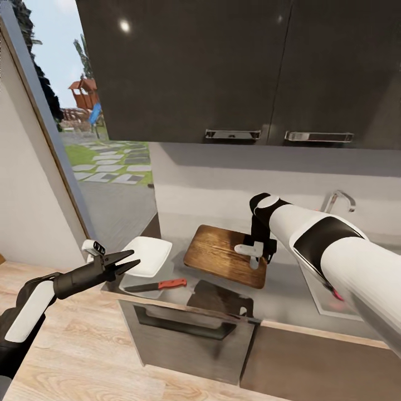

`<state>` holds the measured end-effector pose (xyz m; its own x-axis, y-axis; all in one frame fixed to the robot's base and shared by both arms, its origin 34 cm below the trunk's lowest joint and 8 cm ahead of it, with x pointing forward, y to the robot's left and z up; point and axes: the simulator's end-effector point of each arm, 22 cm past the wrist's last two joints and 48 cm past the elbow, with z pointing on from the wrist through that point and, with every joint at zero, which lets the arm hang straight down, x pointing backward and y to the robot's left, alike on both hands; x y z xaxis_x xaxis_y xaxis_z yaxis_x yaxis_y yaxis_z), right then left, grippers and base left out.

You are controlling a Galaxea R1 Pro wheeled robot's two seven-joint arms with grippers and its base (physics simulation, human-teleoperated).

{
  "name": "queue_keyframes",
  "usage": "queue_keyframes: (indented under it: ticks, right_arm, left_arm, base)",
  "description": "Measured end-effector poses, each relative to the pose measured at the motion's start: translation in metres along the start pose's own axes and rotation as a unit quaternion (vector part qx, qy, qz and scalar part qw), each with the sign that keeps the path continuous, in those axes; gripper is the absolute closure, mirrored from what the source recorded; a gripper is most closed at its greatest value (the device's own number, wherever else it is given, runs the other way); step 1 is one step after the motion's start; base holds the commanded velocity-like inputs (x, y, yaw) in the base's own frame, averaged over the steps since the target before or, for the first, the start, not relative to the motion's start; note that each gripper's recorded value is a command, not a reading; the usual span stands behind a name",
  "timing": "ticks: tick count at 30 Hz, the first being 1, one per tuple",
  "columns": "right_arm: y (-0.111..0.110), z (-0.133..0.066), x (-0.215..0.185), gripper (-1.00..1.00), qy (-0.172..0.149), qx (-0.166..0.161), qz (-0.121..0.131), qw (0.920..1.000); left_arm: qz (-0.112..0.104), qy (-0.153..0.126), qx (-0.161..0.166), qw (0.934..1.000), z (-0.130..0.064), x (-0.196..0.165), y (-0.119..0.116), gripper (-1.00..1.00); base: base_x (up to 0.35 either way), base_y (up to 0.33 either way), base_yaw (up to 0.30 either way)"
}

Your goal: In the kitchen, take the Vidalia onion out of the sink, dice it on the chopping board with the paring knife, put the diced onion into the bowl on the countertop, then place both the paring knife and the chopping board into the sink.

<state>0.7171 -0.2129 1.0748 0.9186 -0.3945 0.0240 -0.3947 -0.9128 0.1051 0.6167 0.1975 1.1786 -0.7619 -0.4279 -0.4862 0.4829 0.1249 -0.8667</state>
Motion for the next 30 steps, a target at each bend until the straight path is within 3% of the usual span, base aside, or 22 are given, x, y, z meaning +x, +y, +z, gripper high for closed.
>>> queue_keyframes:
  ticks: [8,14,30]
  right_arm:
    - [0.000,-0.008,-0.001,1.00,0.005,0.005,0.001,1.0000]
    - [-0.009,-0.010,-0.005,1.00,-0.003,0.028,0.006,0.9996]
    - [-0.014,0.004,-0.006,1.00,-0.017,0.029,0.007,0.9994]
  left_arm:
    - [0.006,-0.001,0.003,1.0000,0.000,-0.001,-0.007,-1.00]
    - [0.007,-0.001,0.004,1.0000,0.000,-0.002,-0.009,-1.00]
    - [-0.005,0.002,-0.001,1.0000,0.001,0.001,0.003,-1.00]
  base:
    - [0.000,0.000,0.000]
    - [0.000,0.000,0.000]
    - [0.000,0.000,0.000]
